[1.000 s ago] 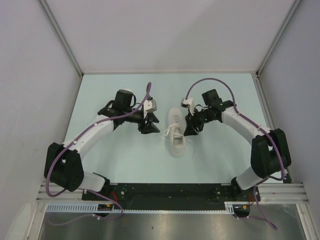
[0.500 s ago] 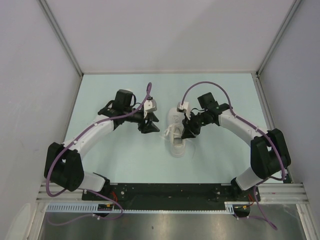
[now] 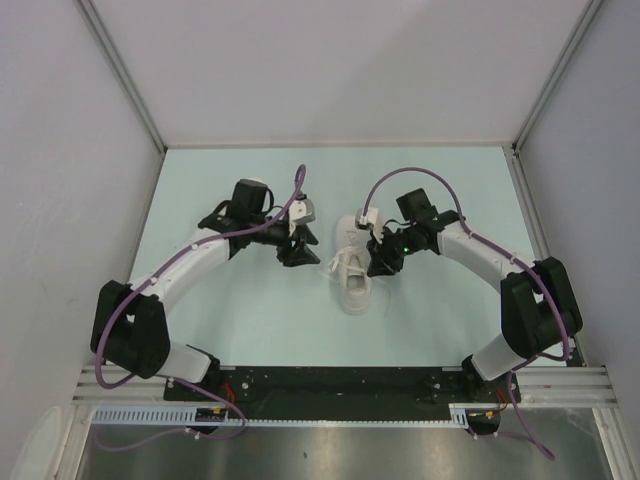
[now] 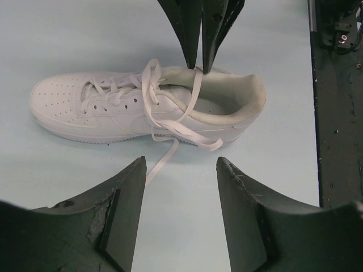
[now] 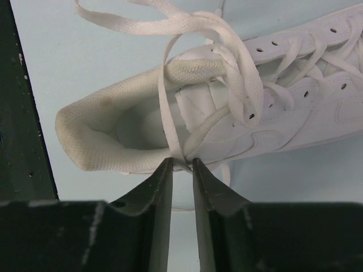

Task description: Tie the shoes

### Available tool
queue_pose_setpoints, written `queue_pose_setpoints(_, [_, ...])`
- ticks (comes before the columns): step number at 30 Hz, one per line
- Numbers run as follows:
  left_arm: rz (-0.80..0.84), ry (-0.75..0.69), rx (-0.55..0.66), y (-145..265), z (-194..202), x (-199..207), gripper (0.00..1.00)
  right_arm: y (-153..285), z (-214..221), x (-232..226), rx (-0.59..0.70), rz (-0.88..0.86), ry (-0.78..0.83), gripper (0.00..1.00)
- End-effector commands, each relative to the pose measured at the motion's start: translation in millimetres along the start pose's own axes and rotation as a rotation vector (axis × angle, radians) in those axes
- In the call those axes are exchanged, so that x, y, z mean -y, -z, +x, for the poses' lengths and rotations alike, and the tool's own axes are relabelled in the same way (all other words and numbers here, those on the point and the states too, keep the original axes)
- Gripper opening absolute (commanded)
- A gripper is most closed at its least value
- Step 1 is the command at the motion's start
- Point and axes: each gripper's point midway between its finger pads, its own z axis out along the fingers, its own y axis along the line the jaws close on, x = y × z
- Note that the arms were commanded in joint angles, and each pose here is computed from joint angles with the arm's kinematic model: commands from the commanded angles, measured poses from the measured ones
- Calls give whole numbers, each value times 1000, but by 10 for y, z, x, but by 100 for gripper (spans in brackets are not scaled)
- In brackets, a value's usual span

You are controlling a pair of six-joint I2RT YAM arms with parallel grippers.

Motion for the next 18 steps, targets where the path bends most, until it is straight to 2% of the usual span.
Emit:
queue_pose_setpoints(1, [4,-71,39,-7,-182,-64,58,12,-53,65,11,54,65,21])
queue_pose_setpoints(6, [-53,-62,44,-26,-277,-238,57,53,-96,68,24,68,66,0])
queue_pose_setpoints(15, [-55,-61,69,-49,-369,-307,57,268,-309,-40,108,76,69,0])
queue_pose_setpoints(18, [-61,-22,80,-99,-426,-386,54,294,-390,-102,133,70,73,0])
